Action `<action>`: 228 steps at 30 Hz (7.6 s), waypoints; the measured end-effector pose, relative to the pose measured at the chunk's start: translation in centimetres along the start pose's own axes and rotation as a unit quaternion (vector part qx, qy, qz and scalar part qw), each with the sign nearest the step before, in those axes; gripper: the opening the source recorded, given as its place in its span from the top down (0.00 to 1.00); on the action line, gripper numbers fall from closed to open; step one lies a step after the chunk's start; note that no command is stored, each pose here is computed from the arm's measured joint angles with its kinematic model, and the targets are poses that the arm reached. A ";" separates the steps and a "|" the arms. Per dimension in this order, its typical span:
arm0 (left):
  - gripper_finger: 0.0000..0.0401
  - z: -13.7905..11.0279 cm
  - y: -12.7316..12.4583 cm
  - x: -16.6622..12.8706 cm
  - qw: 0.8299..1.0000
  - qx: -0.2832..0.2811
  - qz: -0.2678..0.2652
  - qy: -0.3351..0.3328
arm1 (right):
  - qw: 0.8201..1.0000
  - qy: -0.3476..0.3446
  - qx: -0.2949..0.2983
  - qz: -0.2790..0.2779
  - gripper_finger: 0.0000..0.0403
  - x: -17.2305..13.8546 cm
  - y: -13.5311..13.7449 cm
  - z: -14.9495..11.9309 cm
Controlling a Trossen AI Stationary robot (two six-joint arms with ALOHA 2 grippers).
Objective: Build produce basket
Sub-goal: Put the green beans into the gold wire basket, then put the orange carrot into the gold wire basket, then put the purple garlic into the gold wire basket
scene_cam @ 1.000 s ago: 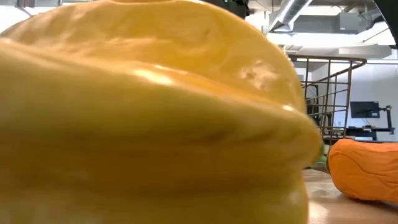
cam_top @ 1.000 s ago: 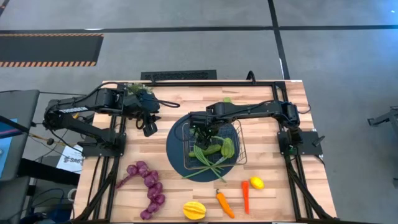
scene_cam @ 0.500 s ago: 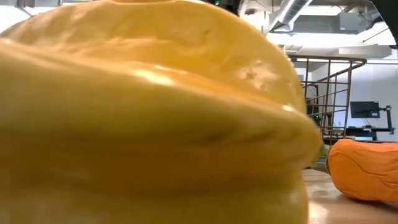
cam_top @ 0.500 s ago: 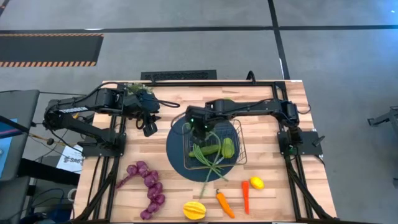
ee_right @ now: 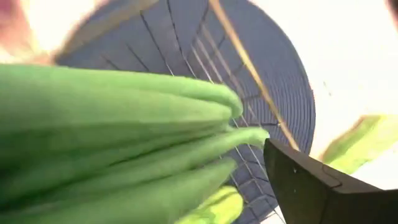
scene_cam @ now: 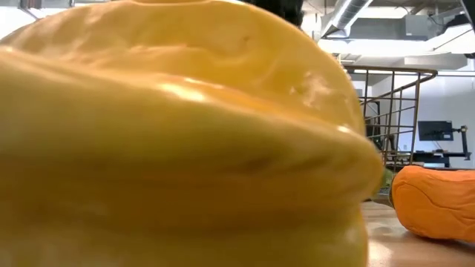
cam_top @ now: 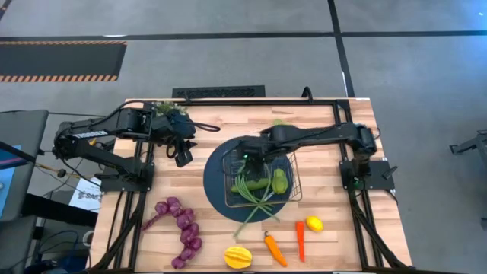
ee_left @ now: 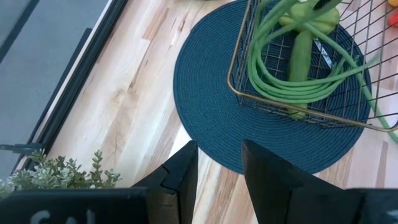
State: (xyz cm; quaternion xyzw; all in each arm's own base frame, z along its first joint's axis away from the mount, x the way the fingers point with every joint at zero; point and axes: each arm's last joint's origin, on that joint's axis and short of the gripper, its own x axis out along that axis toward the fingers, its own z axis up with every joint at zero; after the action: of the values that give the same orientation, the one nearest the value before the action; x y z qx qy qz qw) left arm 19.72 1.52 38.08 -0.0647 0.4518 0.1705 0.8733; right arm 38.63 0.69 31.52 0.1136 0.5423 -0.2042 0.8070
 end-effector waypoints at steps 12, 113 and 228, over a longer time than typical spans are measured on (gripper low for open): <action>0.72 0.0 0.0 0.0 1.000 0.000 0.000 0.000 | 0.997 -0.075 -0.026 0.021 0.35 1.5 1.0 -0.7; 0.72 0.0 0.0 0.0 1.000 0.014 0.000 0.000 | 0.868 0.252 0.428 -0.012 0.35 2.8 16.4 -24.5; 0.72 -3.1 -1.5 -0.9 0.978 -0.160 0.019 0.130 | 0.988 -0.043 -0.075 -0.129 0.41 -8.4 -0.7 -0.7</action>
State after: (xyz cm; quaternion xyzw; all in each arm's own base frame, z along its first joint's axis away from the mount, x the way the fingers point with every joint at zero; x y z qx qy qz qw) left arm 17.37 -0.91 36.90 -0.2161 0.5294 0.2475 0.7822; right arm 35.01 2.07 38.99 -0.0270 0.5308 -0.2705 0.8027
